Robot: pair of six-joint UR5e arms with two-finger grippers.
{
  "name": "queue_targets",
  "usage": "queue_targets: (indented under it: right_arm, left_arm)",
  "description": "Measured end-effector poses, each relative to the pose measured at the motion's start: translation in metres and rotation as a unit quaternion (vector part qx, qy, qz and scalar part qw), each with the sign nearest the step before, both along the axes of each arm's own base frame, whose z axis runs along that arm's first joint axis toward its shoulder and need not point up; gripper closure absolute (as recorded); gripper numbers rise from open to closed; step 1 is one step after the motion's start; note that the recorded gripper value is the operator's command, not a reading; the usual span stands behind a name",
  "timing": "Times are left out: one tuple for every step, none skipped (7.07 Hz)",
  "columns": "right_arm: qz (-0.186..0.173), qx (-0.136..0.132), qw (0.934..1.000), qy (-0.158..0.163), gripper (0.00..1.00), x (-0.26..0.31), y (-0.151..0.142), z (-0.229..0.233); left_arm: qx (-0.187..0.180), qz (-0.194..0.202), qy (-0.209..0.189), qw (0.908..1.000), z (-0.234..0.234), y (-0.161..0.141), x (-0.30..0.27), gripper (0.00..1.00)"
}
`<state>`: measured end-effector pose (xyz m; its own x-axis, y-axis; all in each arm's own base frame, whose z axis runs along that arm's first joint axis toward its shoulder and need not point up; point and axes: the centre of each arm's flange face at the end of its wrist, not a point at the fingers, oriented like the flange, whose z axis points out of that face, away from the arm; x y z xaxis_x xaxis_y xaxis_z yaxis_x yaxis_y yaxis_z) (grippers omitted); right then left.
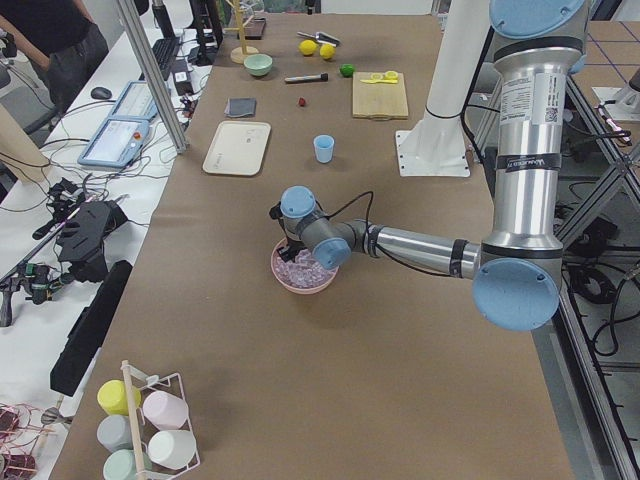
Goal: Mash ice and strawberries in cup
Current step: 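Close the left gripper on another ice cube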
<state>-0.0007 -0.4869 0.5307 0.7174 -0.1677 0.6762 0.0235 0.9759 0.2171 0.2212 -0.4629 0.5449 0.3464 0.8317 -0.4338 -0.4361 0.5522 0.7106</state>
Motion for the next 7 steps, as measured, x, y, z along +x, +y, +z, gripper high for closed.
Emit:
queue_targets:
  right_arm:
    - [0.000,0.000,1.0000,0.000,0.00,0.0001,-0.0002,-0.0002]
    - [0.000,0.000,1.0000,0.000,0.00,0.0000,-0.0004,-0.0004]
    - [0.000,0.000,1.0000,0.000,0.00,-0.0001,-0.0004,-0.0005]
    - [0.000,0.000,1.0000,0.000,0.00,-0.0002,-0.0005,-0.0005]
    - [0.000,0.000,1.0000,0.000,0.00,-0.0002,-0.0005,-0.0006]
    - [0.000,0.001,1.0000,0.000,0.00,-0.0002,-0.0004,-0.0009]
    - [0.000,0.001,1.0000,0.000,0.00,-0.0002,-0.0006,-0.0013]
  left_arm:
    - [0.001,0.001,-0.001,1.0000,0.0001,0.0007,0.0022,0.32]
    - [0.001,0.002,-0.002,1.0000,0.0002,0.0014,0.0037,0.44]
    - [0.001,0.003,-0.002,1.0000,0.0003,0.0018,0.0046,0.75]
    - [-0.001,0.002,-0.002,1.0000,0.0009,0.0025,0.0050,0.98]
    - [-0.004,0.000,-0.002,1.0000,0.0013,0.0028,0.0050,1.00]
    - [-0.007,-0.001,-0.002,1.0000,0.0018,0.0031,0.0046,1.00]
    - [-0.008,-0.002,-0.002,1.0000,0.0017,0.0025,0.0031,1.00]
